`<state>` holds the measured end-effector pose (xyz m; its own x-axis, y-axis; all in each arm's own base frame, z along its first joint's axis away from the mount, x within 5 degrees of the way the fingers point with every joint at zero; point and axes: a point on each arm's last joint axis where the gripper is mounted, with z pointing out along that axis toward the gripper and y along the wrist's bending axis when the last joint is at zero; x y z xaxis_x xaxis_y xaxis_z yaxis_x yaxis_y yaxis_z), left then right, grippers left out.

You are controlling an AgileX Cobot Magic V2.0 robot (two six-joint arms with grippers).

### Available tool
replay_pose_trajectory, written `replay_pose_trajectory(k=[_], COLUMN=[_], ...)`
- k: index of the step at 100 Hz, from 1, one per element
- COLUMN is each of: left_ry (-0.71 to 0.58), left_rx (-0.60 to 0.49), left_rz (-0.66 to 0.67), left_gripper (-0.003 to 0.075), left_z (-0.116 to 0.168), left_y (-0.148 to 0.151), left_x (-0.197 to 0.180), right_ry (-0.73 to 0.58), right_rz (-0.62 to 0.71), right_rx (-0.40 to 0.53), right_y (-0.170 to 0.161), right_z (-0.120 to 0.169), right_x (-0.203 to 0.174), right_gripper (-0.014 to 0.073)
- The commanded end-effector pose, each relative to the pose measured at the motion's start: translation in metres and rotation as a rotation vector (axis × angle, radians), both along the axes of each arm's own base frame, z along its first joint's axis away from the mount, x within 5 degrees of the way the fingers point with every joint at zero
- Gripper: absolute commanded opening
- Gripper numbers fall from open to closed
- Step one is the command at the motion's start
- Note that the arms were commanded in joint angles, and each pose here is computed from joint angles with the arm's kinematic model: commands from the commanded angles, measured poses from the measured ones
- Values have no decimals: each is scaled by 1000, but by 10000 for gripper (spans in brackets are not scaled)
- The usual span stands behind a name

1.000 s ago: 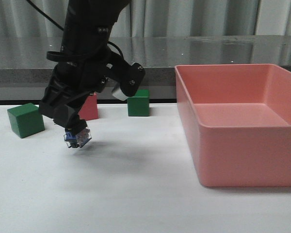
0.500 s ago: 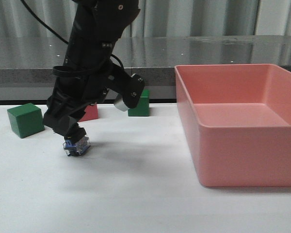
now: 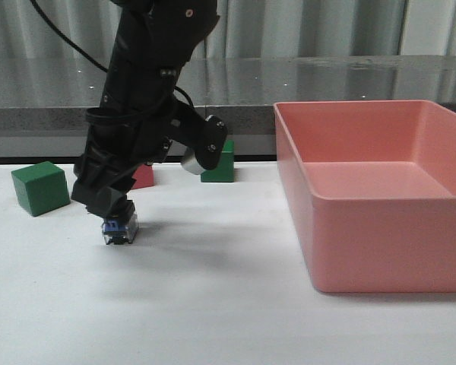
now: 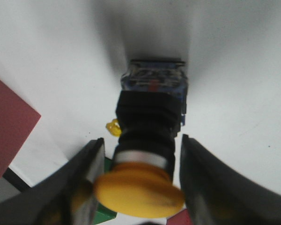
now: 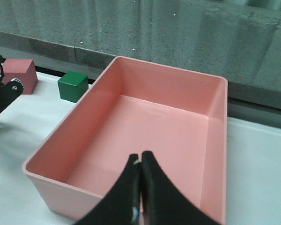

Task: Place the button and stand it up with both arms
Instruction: 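Lower the button upright onto the table with the left gripper, then open the left gripper and lift it away from the standing button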

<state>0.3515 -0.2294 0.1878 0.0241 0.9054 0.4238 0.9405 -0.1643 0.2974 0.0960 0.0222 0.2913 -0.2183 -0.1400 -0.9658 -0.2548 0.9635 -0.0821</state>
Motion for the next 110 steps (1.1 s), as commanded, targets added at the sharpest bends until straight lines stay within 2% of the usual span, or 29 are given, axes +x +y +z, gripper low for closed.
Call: replay_pose_trajectory(k=[1,12,43,64,81,86,93,104,110], left_ry=[-39,-42,-59,-78,-143,-163,-200,-265,-305], left_rx=[4,-9,-110,-231,-332,-374,-448,-514,-562], left_rz=[30,33,57,97,98,106,156,176,234], left_gripper=[471,524,524,524,514,488,404,192,61], left_z=[29,33,63,97,138,151,168,196,208], left_y=[2,3,7,19,30,34,40,55,67], left_x=[-6,-8,-17,-27,-45,-52,-62,-76,-81], right_ry=[-96,-96,-96,-96,-96,-96,-96,-96,-96], right_rz=[-27,-27,-27,-27,-27,-27,-27,-27,-27], right_rx=[23,23,23,23,23,23,23,23,23], right_y=[-2,-2,-2,-2,-2,-2,-2,-2,-2], right_z=[15,15,15,15,15,15,15,15,15], right_x=[2,2,2,2,2,2,2,2,2], right_gripper=[-62,-62,-62,-62,-62,-62,-62,-62,-62])
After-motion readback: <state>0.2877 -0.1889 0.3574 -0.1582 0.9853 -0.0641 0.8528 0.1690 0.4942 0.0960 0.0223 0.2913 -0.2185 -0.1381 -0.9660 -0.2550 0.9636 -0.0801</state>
